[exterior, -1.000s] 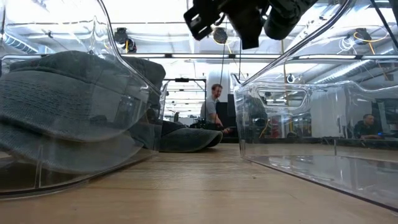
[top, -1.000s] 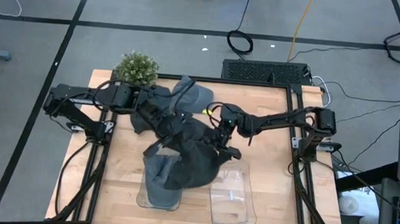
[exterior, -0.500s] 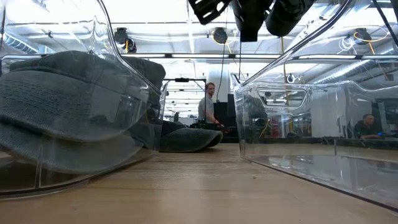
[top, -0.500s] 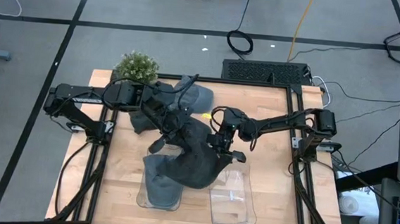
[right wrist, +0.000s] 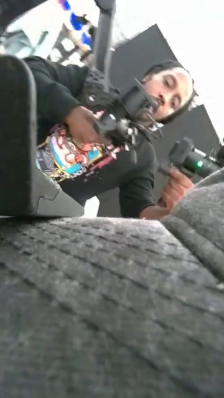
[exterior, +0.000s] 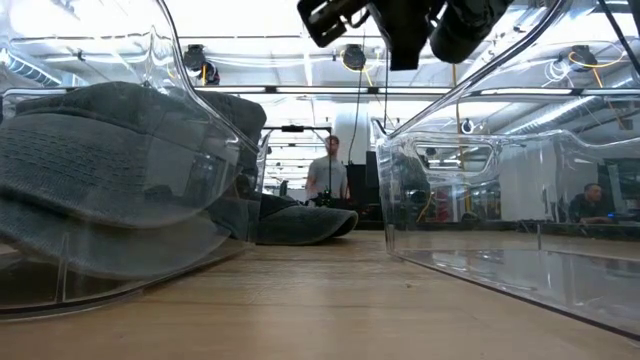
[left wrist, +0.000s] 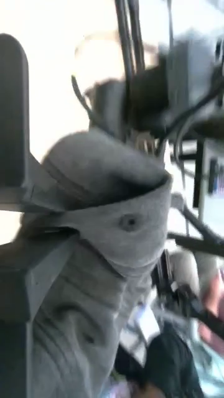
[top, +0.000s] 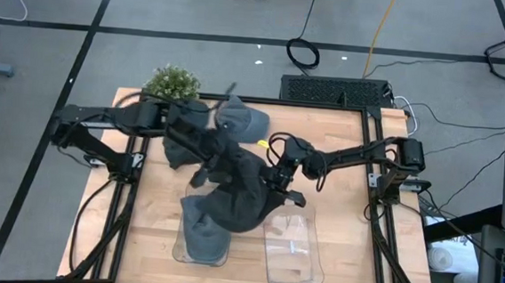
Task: Pick & Place hat
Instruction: Put the top right black cap into the right transparent bin
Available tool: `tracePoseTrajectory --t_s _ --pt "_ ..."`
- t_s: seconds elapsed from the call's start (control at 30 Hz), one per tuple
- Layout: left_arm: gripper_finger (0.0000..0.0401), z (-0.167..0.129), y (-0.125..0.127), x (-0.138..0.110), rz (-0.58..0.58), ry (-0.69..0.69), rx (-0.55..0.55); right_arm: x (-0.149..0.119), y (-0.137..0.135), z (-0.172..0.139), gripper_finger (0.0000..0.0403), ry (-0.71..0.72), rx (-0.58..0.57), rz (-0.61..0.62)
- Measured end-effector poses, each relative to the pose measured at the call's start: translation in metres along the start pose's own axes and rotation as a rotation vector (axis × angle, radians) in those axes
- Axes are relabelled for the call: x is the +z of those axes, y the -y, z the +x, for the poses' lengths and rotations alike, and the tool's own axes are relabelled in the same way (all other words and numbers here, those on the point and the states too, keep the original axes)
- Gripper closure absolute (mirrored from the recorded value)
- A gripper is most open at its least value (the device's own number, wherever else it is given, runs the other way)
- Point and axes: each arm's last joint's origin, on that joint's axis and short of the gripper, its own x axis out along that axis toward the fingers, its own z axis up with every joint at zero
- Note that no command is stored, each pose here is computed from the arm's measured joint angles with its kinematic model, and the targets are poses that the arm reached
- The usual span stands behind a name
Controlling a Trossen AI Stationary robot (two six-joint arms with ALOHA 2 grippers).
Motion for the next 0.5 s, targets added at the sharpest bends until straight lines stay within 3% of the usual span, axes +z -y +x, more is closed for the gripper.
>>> tracePoseTrajectory --t_s 0.3,0.4,0.5 --pt "0.0324 -0.066 0.0 0.008 0.028 0.097 0.414 -0.004 -0.011 0.013 0.0401 0.016 -0.136 0.048" --pt "0.0325 -0.08 -0.003 0.006 -0.016 0.094 0.57 -0.001 -0.031 0.015 0.0402 -0.006 -0.344 0.034" --pt "0.0325 -0.086 -0.009 0.0 -0.089 0.057 0.71 0.0 -0.06 0.017 0.0402 -0.07 -0.682 -0.011"
